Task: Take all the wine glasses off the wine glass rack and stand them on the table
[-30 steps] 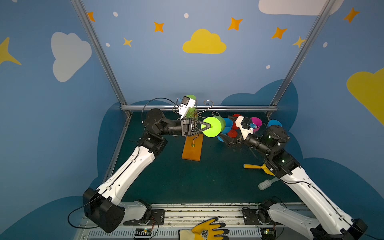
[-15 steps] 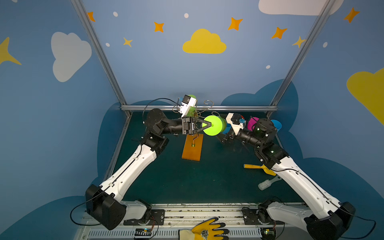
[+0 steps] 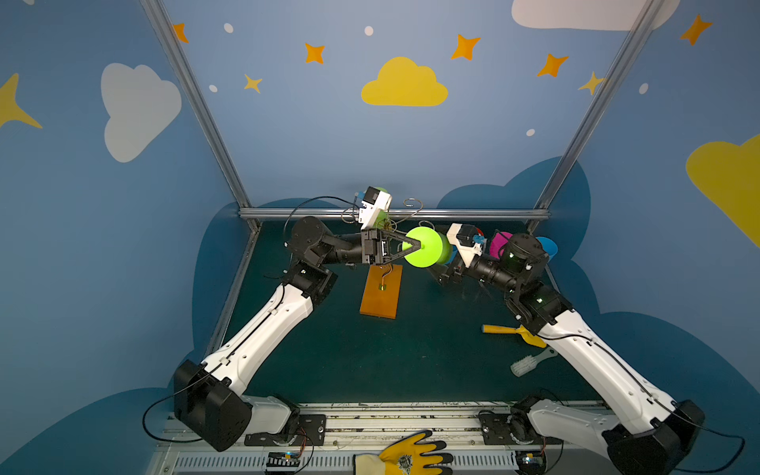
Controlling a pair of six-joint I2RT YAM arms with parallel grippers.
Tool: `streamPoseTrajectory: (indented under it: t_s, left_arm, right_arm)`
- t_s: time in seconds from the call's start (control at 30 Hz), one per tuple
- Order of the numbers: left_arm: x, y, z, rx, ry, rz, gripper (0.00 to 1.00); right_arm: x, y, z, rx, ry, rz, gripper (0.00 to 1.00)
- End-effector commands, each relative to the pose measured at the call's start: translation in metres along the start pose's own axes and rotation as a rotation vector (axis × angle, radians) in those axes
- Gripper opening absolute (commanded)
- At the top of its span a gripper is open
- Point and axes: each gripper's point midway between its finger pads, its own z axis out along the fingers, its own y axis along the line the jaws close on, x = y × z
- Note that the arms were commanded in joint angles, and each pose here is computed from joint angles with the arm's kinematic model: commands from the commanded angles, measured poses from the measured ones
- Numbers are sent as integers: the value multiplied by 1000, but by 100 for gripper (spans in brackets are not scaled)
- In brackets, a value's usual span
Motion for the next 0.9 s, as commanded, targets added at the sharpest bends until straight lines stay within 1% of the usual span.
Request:
streamPoseTrajectory:
  t_s: [0.0, 0.1, 0.13, 0.2, 0.23, 0.33, 0.4, 0.43, 0.57, 0.6, 0.67, 0.73, 0.8, 0.87]
  left_arm:
    - [-2, -37, 1, 74, 18, 119, 4]
    - [-2, -40, 1, 77, 20, 126, 5]
    - [-2, -40, 1, 75, 21, 128, 5]
    - [-2, -37, 1, 66, 21, 131, 8]
    - [-2, -36, 1, 62, 21, 130, 10]
    - [-2, -33, 1, 50, 21, 141, 22]
    - [-1, -28, 1, 32, 21, 148, 31]
    - [0, -24, 1, 20, 20, 151, 34]
    - [-1, -12, -4, -61, -11, 195, 58]
    - [-2, -9, -6, -90, -26, 220, 62]
    - [-5, 3, -11, -172, -65, 269, 66]
    - [-11, 16, -18, -275, -124, 344, 68]
    - [-17, 25, -26, -368, -179, 462, 68]
    - [-21, 31, -30, -434, -218, 587, 68]
  right_arm:
    - [2, -3, 1, 15, 29, 25, 91]
    - [3, -6, 2, 25, 36, 33, 90]
    - [4, -6, 2, 30, 38, 39, 87]
    - [4, -9, 1, 44, 45, 50, 79]
    - [5, -9, 1, 45, 54, 57, 74]
    - [7, -12, -4, 72, 81, 87, 60]
    - [7, -11, -10, 86, 95, 109, 54]
    - [6, -11, -14, 93, 99, 121, 52]
    - [5, -11, -31, 137, 144, 172, 48]
    - [6, -12, -36, 149, 163, 186, 48]
    - [8, -12, -43, 169, 203, 216, 48]
    - [10, -10, -50, 177, 244, 246, 48]
    - [12, -9, -58, 189, 286, 281, 48]
    - [13, -8, -63, 192, 324, 313, 48]
